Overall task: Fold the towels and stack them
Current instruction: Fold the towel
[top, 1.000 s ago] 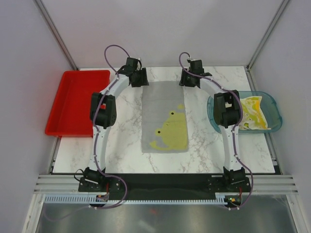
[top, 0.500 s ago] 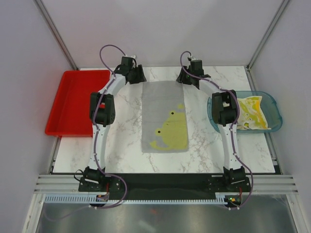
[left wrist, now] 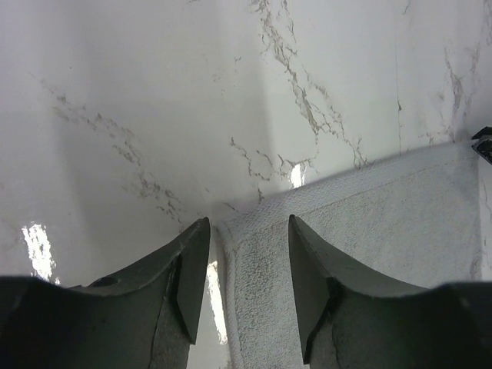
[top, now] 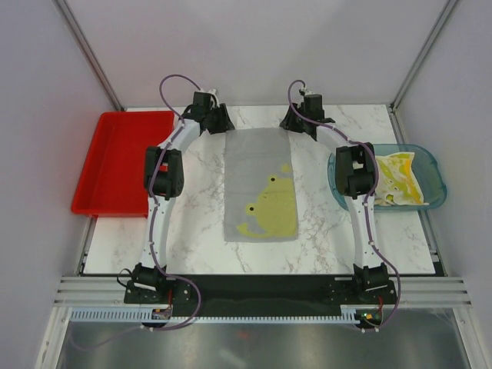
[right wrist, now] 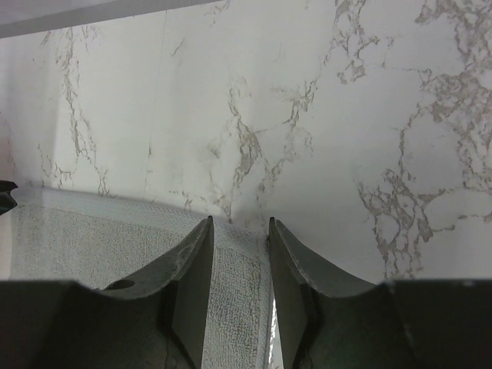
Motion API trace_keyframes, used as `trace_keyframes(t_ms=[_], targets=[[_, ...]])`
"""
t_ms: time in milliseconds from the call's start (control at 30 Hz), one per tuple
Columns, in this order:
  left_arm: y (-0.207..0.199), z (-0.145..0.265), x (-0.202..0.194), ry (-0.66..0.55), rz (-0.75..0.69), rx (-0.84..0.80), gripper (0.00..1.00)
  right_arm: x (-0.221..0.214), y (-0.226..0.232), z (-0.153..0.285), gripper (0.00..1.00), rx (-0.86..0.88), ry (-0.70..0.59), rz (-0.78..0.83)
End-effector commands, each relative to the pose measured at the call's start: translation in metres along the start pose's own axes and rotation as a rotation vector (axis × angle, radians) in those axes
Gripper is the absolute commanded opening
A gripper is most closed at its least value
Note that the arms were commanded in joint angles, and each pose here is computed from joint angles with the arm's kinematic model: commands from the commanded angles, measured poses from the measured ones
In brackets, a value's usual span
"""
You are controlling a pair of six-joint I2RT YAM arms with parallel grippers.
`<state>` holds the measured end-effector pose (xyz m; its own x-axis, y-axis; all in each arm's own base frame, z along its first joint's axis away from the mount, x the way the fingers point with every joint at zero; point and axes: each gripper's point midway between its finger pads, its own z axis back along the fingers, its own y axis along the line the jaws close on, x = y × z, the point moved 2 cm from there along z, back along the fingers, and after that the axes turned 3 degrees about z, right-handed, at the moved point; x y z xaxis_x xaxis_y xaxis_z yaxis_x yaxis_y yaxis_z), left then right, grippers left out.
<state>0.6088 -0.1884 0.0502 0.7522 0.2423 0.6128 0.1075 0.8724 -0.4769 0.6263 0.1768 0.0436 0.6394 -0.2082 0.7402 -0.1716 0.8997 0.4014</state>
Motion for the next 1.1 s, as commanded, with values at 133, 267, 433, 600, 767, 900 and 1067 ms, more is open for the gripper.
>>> trace_keyframes(t_ms=[133, 267, 433, 600, 767, 900, 1067], targets=[[-0.009, -0.009, 0.006, -0.012, 0.054, -0.073, 0.48, 0.006, 0.001, -0.008, 0.43, 0.038, -0.021, -0.01], [-0.01, -0.01, 0.004, -0.005, 0.066, -0.082, 0.46, 0.003, -0.004, -0.007, 0.43, 0.034, -0.006, -0.021], [-0.008, -0.01, 0.004, -0.003, 0.071, -0.078, 0.42, 0.004, -0.017, 0.004, 0.43, -0.023, 0.005, -0.045], [-0.006, -0.011, 0.007, -0.012, 0.081, -0.083, 0.31, 0.0, -0.016, 0.006, 0.41, -0.015, 0.02, -0.06], [-0.01, -0.011, 0.007, -0.012, 0.085, -0.103, 0.14, -0.009, -0.016, 0.004, 0.41, -0.004, 0.046, -0.08], [-0.01, -0.012, 0.008, -0.018, 0.087, -0.108, 0.03, -0.007, -0.019, 0.011, 0.44, -0.045, 0.048, -0.081], [-0.009, -0.012, 0.01, -0.028, 0.086, -0.105, 0.02, -0.007, -0.026, 0.019, 0.46, -0.104, 0.042, -0.085]])
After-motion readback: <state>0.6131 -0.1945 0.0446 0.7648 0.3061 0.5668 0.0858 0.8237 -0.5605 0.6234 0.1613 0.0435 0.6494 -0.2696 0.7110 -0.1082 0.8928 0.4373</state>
